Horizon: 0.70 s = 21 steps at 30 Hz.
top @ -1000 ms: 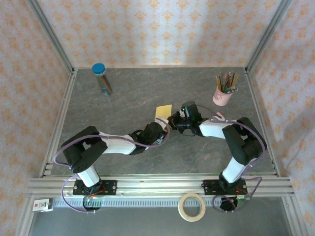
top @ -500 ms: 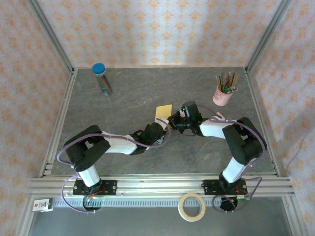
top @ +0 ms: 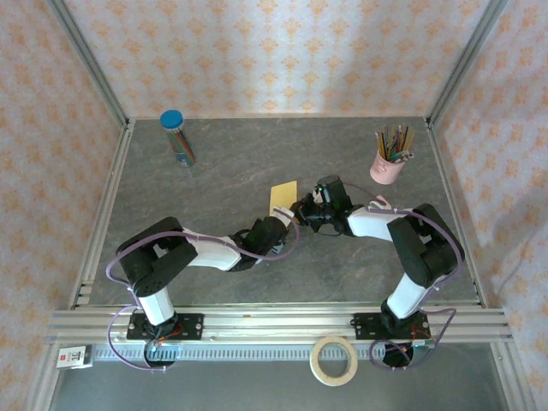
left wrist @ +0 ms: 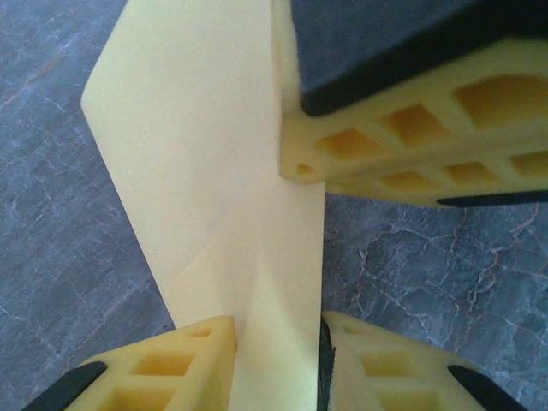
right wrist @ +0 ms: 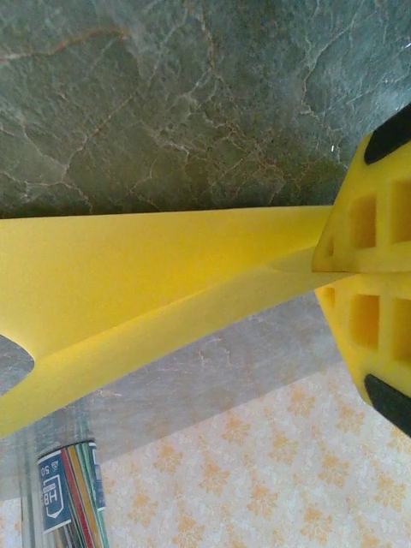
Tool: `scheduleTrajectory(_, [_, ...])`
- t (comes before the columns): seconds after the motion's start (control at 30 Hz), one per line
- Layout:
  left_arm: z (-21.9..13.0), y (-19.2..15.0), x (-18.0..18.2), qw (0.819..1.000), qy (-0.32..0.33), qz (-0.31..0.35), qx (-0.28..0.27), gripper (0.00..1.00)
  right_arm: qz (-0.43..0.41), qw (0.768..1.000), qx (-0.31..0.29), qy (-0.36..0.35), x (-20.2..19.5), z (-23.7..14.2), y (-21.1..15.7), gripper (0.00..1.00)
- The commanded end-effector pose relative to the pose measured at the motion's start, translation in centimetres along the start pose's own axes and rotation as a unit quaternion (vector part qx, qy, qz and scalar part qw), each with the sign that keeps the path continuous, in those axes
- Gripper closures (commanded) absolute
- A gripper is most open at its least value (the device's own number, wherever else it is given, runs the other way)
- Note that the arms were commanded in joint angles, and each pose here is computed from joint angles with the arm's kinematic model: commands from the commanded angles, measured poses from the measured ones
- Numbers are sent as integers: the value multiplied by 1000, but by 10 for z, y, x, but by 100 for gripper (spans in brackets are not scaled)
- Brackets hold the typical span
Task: Fold a paper plane with a square sheet of paper (pick it up from the middle)
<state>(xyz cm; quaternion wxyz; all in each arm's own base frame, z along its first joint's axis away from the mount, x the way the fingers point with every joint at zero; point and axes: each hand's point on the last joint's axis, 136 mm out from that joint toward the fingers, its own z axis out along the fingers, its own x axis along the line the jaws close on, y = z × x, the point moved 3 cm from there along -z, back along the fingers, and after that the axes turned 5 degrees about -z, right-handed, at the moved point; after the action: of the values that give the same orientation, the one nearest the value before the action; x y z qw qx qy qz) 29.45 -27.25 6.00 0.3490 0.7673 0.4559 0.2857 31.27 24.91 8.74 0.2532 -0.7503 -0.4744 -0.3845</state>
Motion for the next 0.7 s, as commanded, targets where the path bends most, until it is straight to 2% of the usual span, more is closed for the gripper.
scheduleTrajectory(0.0, [1,3,3,1000,22,11,-11,69,6,1000,1,5,6,1,4,94])
scheduleTrajectory(0.2, [-1,7,4,999,28,11,-18,75,8,1000,3,3,3,1,4,94])
scheduleTrajectory(0.27, [-2,8,5,999,28,10,-20,78,8,1000,2,2,3,1,4,90])
scheduleTrajectory(0.67, [-2,-5,2,1000,11,-6,-10,86,3,999,-30,-23,-4,-9,22,55])
